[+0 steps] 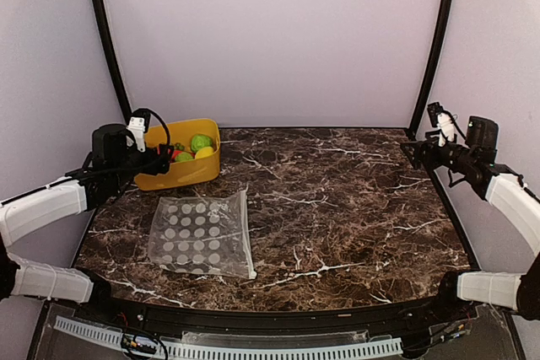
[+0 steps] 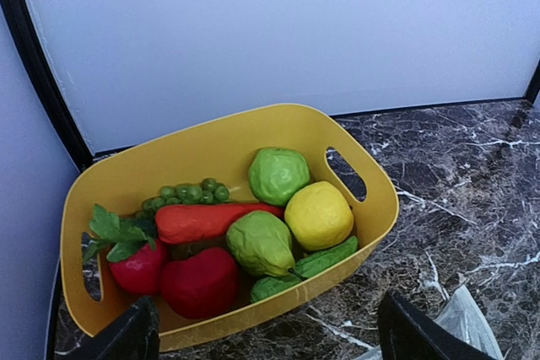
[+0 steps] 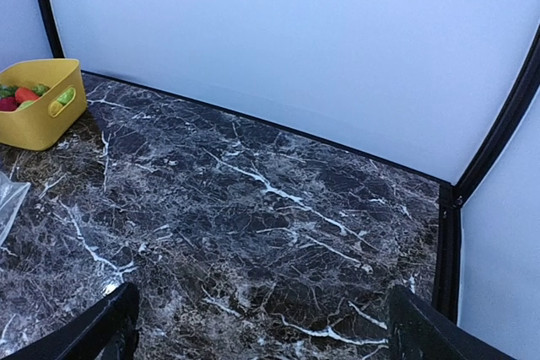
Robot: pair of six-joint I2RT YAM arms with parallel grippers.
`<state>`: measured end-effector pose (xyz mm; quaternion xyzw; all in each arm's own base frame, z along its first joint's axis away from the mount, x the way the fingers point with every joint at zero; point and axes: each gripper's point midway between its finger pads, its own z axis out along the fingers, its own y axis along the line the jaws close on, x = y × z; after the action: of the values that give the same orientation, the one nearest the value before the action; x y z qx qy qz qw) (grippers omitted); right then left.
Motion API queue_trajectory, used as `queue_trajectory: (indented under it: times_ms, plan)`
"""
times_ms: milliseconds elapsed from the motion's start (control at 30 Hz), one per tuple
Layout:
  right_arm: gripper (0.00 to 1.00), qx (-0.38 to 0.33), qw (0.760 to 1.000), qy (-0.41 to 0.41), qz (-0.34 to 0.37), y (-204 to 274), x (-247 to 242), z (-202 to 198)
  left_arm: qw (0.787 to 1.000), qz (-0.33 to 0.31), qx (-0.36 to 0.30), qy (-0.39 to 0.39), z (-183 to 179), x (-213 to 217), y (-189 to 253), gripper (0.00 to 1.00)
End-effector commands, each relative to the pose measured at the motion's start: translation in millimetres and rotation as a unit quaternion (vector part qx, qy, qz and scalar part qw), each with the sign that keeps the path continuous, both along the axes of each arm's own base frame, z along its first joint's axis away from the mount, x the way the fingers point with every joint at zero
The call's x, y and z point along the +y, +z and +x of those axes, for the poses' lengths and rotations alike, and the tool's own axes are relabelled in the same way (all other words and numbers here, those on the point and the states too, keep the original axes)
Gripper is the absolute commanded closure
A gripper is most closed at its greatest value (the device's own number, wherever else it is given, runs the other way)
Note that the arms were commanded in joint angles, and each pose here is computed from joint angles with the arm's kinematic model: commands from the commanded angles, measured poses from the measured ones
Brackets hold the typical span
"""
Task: Place the food in the zip-top bag and seal the zipper
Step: Move the bin to the center of the board.
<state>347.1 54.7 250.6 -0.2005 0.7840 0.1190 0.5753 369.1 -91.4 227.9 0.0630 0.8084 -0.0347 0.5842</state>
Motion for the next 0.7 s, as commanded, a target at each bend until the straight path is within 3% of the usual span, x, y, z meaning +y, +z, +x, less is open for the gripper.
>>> queue_trajectory:
  times_ms: [0, 367, 667]
  plan:
    - [0.01, -0.022, 0.999, -0.040, 0.000, 5.3, -10.6, 6.9, 0.998, -0.045, 0.017, -0.043, 8.8, -20.4, 2.2, 0.14]
    - [0.01, -0.027, 0.997, 0.058, -0.043, -7.9, 14.5, -14.3, 0.988, -0.117, 0.097, -0.005, 73.4, -47.9, 33.7, 0.28]
    - [0.04, -0.033, 0.992, 0.109, -0.049, -12.1, 28.6, -28.7, 0.984, -0.095, 0.153, -0.012, 125.3, -105.3, 0.1, 0.32]
